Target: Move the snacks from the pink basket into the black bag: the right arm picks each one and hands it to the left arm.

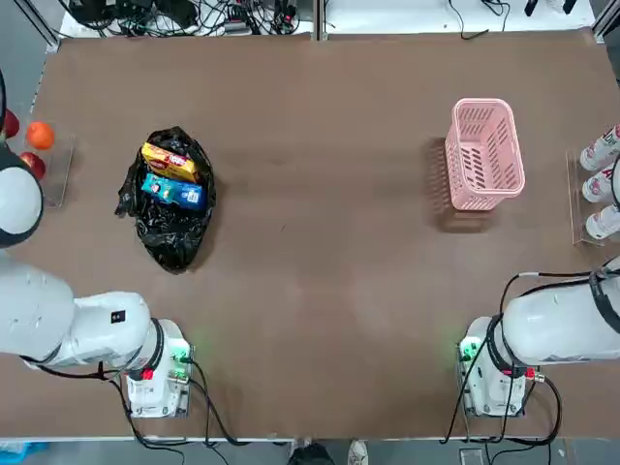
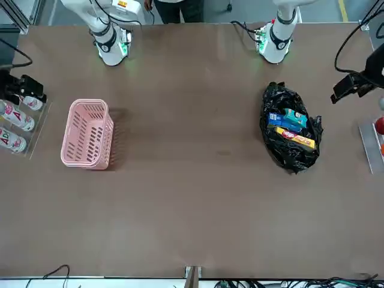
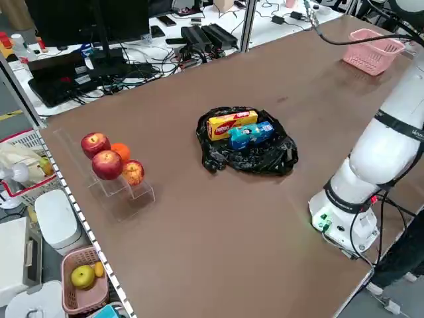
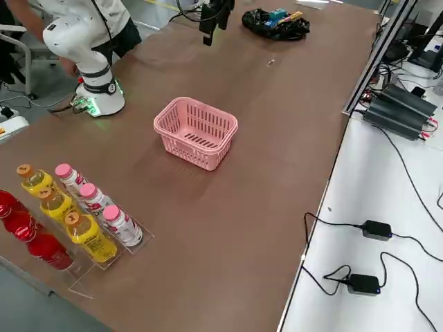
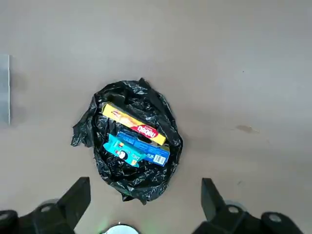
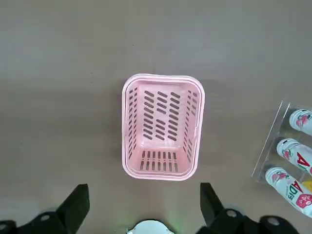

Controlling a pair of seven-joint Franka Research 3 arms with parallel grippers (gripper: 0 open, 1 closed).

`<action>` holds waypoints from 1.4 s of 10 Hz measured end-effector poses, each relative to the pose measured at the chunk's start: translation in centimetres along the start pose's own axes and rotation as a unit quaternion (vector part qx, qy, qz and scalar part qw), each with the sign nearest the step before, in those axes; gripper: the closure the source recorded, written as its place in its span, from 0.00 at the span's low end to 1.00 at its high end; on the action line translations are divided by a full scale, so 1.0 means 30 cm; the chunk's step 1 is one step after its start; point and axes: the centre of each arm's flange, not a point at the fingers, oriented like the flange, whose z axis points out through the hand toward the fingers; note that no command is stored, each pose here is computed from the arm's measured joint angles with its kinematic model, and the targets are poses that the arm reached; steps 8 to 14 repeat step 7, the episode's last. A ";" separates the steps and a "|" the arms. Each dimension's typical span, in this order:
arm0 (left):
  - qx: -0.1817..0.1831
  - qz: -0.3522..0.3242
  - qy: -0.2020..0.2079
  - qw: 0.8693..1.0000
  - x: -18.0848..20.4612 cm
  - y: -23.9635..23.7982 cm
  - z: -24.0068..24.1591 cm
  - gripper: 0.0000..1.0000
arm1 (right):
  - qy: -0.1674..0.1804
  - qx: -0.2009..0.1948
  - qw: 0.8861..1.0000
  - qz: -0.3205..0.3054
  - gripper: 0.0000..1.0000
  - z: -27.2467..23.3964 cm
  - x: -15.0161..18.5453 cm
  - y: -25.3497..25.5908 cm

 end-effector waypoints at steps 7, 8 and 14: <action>0.004 0.051 -0.011 0.999 -0.053 0.021 -0.060 0.00 | 0.019 0.001 0.999 0.037 0.00 0.034 -0.022 0.008; 0.004 0.051 -0.011 0.999 -0.053 0.021 -0.060 0.00 | 0.019 0.001 0.999 0.037 0.00 0.034 -0.022 0.008; 0.004 0.051 -0.011 0.999 -0.053 0.021 -0.060 0.00 | 0.019 0.001 0.999 0.037 0.00 0.034 -0.022 0.008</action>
